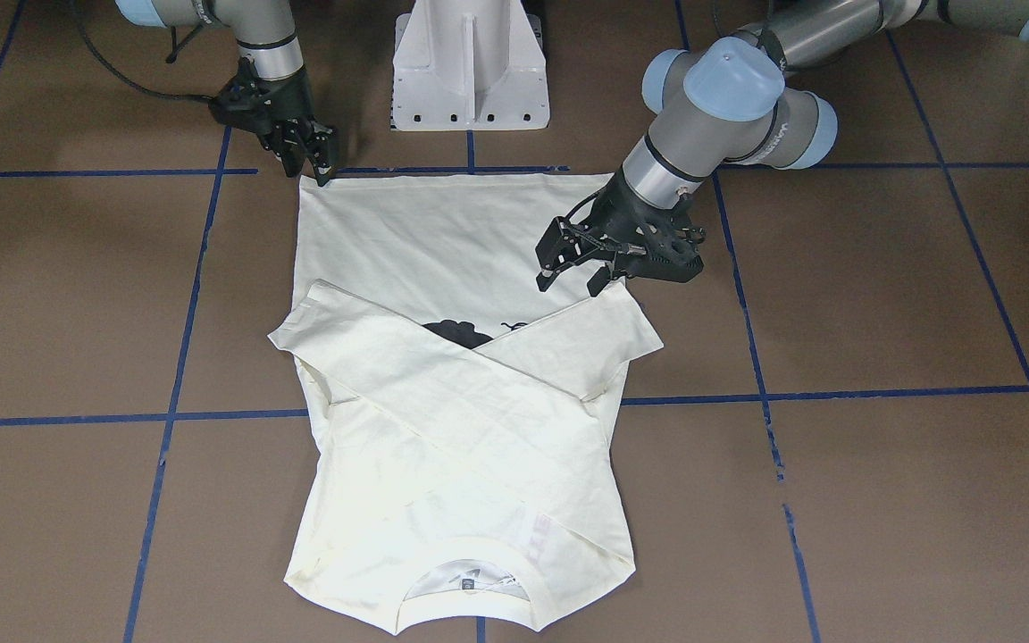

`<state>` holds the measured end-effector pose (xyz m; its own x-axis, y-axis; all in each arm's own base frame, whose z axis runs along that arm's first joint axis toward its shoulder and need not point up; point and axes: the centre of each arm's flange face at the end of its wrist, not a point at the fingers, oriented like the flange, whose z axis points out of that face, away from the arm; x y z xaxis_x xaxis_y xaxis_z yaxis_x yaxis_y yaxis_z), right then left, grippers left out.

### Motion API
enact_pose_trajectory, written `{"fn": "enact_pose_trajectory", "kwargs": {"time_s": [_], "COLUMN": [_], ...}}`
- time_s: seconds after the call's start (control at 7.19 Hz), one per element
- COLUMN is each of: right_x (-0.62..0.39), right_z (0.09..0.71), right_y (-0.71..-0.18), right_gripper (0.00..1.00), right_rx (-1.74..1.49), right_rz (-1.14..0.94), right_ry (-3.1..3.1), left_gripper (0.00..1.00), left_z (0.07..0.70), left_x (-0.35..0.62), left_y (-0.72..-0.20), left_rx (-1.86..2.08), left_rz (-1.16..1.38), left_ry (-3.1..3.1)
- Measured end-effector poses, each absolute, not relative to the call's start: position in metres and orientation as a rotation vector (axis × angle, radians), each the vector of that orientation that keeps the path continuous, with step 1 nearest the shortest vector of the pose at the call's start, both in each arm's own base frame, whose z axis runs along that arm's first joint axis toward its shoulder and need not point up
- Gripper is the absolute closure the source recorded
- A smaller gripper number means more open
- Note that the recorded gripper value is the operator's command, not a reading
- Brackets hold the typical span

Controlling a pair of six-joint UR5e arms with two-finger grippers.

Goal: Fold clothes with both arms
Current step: 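Release the sleeve with the left gripper while the right gripper moves to the hem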

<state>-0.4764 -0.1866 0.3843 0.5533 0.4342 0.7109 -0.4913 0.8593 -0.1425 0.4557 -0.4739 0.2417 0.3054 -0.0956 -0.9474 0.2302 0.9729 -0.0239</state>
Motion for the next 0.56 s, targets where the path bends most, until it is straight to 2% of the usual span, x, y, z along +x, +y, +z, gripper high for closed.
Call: {"fn": "enact_pose_trajectory", "kwargs": {"time_s": [0.14, 0.28, 0.56], "right_x": [-0.4783, -0.4784, -0.4772], "right_z": [0.3864, 0.388, 0.39], "right_y": [-0.1865, -0.1864, -0.1876], "right_gripper": [0.9, 1.0, 1.0], "right_rx": [0.076, 0.077, 0.08], "right_rz": [0.547, 0.546, 0.543], "right_ry": [-0.814, -0.81, -0.806], "left_gripper": [0.2, 0.2, 0.2], "left_z": [0.2423, 0.2429, 0.2441], "left_x": [0.4558, 0.456, 0.4563], "left_y": [-0.474, -0.4741, -0.4744], "left_rx": [0.124, 0.123, 0.122], "left_rz": [-0.217, -0.217, -0.218], "left_ry": [1.242, 1.241, 1.239]}}
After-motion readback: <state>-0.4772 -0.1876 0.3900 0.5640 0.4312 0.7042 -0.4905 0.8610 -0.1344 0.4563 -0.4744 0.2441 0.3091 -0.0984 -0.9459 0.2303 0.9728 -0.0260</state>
